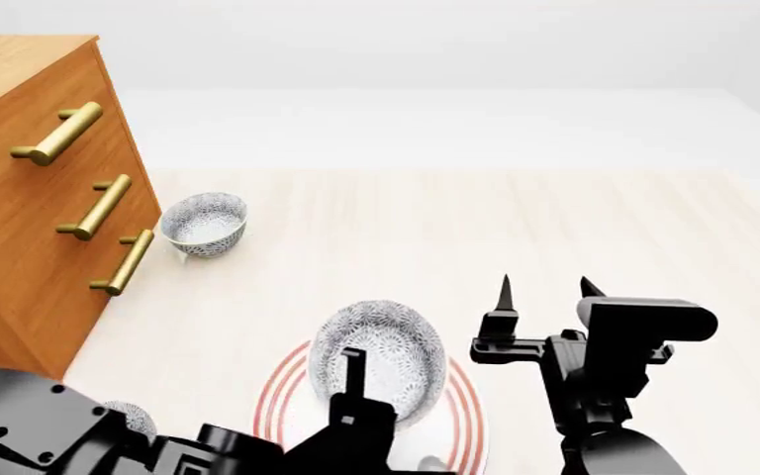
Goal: Put the bowl in the middle on the plate.
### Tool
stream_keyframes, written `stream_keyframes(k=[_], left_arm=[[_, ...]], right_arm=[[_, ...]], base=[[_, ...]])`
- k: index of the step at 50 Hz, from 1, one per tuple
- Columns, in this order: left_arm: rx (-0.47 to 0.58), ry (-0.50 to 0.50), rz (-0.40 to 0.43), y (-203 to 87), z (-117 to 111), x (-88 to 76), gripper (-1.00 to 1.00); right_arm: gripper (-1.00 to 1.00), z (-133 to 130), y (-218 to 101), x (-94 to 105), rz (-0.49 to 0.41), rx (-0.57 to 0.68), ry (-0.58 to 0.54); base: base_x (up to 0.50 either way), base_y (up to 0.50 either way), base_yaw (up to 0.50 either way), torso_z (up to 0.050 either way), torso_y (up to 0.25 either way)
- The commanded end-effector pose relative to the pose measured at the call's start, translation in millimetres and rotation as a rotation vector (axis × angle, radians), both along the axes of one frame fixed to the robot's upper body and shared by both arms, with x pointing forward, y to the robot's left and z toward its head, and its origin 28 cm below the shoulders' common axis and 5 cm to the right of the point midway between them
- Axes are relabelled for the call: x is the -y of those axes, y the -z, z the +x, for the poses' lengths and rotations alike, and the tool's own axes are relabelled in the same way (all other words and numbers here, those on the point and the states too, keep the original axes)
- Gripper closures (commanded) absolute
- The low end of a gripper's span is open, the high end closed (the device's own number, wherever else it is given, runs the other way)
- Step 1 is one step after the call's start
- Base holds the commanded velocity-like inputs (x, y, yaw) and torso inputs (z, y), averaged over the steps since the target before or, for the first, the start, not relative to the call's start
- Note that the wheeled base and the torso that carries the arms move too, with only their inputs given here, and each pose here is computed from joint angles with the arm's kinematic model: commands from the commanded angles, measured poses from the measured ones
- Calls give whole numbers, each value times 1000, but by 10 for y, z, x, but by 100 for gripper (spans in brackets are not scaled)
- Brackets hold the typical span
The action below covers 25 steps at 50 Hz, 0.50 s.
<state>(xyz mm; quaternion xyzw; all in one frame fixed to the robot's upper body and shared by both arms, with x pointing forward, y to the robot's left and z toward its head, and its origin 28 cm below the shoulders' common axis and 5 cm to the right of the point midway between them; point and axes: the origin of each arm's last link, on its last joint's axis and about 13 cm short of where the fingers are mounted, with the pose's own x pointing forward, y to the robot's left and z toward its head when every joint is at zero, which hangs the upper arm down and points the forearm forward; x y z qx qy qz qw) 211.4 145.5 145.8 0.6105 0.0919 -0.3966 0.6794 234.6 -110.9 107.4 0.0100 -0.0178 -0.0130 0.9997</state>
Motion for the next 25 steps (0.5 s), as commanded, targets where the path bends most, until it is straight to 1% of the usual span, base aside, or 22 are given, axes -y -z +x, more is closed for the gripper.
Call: stream_keyframes(k=[1,9,13,18,25], left_arm=[[22,-24,4,60,112,5,100],[8,-22,10,78,118,6,100],[-35,-15,7,71,106,4,100],[-29,-12,13,87,115,0,100],[-48,-1,13,83,97,0,100]], right_arm=[[-100,-4,9,1,2,-2,2],[-100,-5,8,3,3,0,3],[-100,-6,9,5,3,0,4],[-100,-7,12,4,3,0,4],[-100,-8,3,4,3,2,4]], base=[[0,0,0,0,0],[0,0,0,0,1],[0,0,0,0,0],[0,0,0,0,0],[0,0,0,0,0]])
